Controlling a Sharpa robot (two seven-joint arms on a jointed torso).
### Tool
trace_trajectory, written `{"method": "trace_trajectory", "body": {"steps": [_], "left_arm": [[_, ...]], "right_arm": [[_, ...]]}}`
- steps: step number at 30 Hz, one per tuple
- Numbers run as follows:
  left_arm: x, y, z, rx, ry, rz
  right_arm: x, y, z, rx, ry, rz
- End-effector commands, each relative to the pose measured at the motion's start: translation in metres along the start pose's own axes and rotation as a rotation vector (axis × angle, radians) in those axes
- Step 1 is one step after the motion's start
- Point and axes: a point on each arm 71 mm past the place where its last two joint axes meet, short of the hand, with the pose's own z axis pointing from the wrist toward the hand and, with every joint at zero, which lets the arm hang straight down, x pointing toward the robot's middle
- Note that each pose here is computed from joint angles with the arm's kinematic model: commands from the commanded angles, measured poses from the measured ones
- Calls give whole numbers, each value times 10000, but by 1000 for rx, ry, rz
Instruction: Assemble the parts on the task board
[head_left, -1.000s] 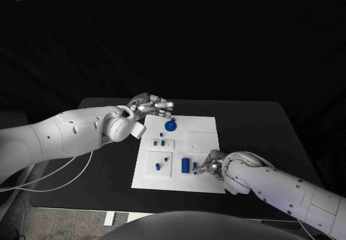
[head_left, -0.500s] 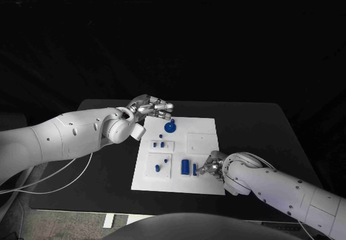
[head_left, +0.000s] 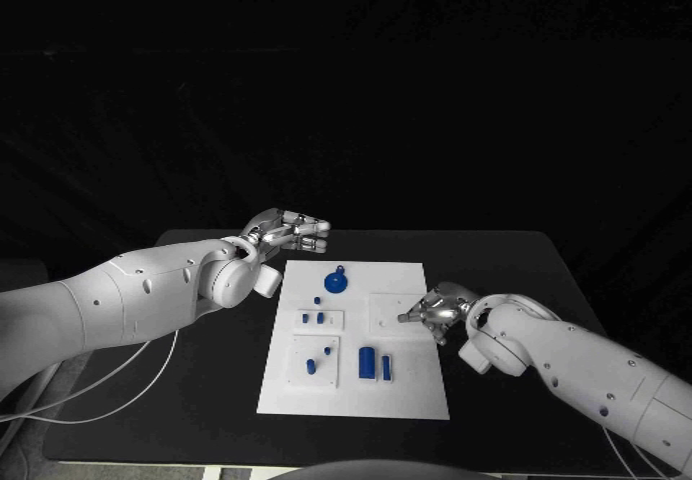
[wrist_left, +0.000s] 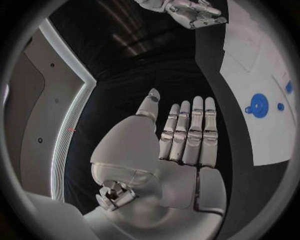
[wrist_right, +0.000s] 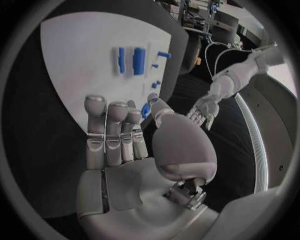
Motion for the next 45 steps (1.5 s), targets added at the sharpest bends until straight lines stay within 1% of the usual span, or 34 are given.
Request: {"method": "trace_trajectory", "body": {"steps": [1, 2, 4, 7, 9, 11, 15, 21, 22, 25, 29, 33, 35, 36, 39, 43, 44, 45], "left_arm": [[-107, -32, 22, 47, -74, -88], [-133, -31, 28, 49, -84, -96], [-196, -29, 44, 54, -108, -111], [-271, -27, 70, 61, -135, -127], [-311, -26, 94, 65, -151, -133], [-342, -25, 121, 69, -165, -138], [-388, -24, 156, 74, -185, -139], [-464, -27, 179, 86, -214, -135], [-448, -1, 173, 53, -201, -104], [-423, 1, 169, 54, -204, -105], [-330, 4, 152, 57, -213, -105], [-152, -2, 111, 63, -231, -104], [-47, -12, 80, 68, -242, -103], [40, -26, 52, 73, -251, -102], [231, -68, -23, 84, -271, -100], [473, -148, -143, 101, -298, -95], [549, -180, -187, 107, -307, -93], [593, -200, -214, 111, -312, -92]], "right_arm": [[-234, 110, 44, -214, -7, 198], [-314, 108, 58, -227, -24, 227], [-505, 95, 87, -255, -74, 304], [-735, 84, 110, -294, -151, 413], [-856, 76, 123, -323, -196, 489], [-940, 66, 136, -350, -231, 556], [-1020, 57, 151, -389, -264, 628], [-1059, 77, 165, -427, -284, 672], [-1030, 36, 182, -346, -262, 598], [-1032, 58, 170, -353, -268, 599], [-1035, 136, 126, -378, -289, 606], [-1022, 269, 34, -419, -327, 619], [-1003, 337, -25, -438, -349, 628], [-982, 387, -76, -452, -366, 636], [-917, 478, -195, -473, -402, 654], [-799, 555, -368, -481, -448, 678], [-752, 571, -431, -479, -462, 685], [-722, 578, -470, -476, -471, 689]]}}
